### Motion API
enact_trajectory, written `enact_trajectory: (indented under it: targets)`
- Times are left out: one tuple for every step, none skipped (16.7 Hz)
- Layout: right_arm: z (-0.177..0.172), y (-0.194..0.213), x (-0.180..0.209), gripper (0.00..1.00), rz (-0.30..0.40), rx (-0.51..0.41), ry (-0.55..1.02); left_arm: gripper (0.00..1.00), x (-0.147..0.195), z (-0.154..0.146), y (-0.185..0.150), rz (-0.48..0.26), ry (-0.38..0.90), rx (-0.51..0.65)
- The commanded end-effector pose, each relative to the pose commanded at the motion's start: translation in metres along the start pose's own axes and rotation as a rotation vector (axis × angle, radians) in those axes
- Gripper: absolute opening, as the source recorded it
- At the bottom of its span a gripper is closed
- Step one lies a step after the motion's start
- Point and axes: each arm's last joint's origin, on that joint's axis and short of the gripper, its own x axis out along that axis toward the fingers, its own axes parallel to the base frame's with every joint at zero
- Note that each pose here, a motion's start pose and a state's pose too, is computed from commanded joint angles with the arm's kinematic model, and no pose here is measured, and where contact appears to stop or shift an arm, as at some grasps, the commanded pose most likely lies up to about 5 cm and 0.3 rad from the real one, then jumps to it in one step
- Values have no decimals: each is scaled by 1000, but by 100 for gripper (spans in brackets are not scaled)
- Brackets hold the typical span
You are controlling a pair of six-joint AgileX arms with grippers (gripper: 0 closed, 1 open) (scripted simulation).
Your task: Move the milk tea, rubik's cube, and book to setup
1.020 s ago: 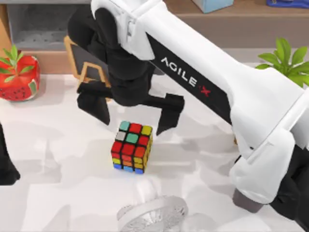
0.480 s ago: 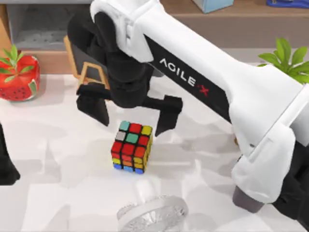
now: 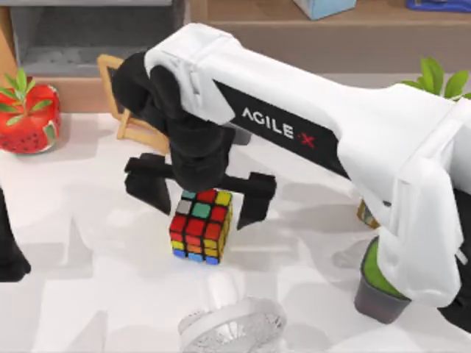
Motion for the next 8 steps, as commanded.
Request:
enact_trajectory:
  targets:
    - [0, 0, 3, 100, 2, 0, -1, 100, 0, 0, 0, 0, 0, 0]
    - [-1, 0, 5, 100, 4, 0, -2, 100, 0, 0, 0, 0, 0, 0]
    - [-1, 0, 5, 100, 4, 0, -2, 100, 0, 0, 0, 0, 0, 0]
    - [-1, 0, 5, 100, 4, 0, -2, 100, 0, 0, 0, 0, 0, 0]
    - [-1, 0, 5, 100, 4, 0, -2, 100, 0, 0, 0, 0, 0, 0]
    - [-1, 0, 5, 100, 4, 0, -2, 100, 0, 0, 0, 0, 0, 0]
    - [-1, 0, 5, 92, 4, 0, -2, 100, 0, 0, 0, 0, 0, 0]
    - [-1, 0, 5, 85, 4, 0, -2, 100, 0, 0, 0, 0, 0, 0]
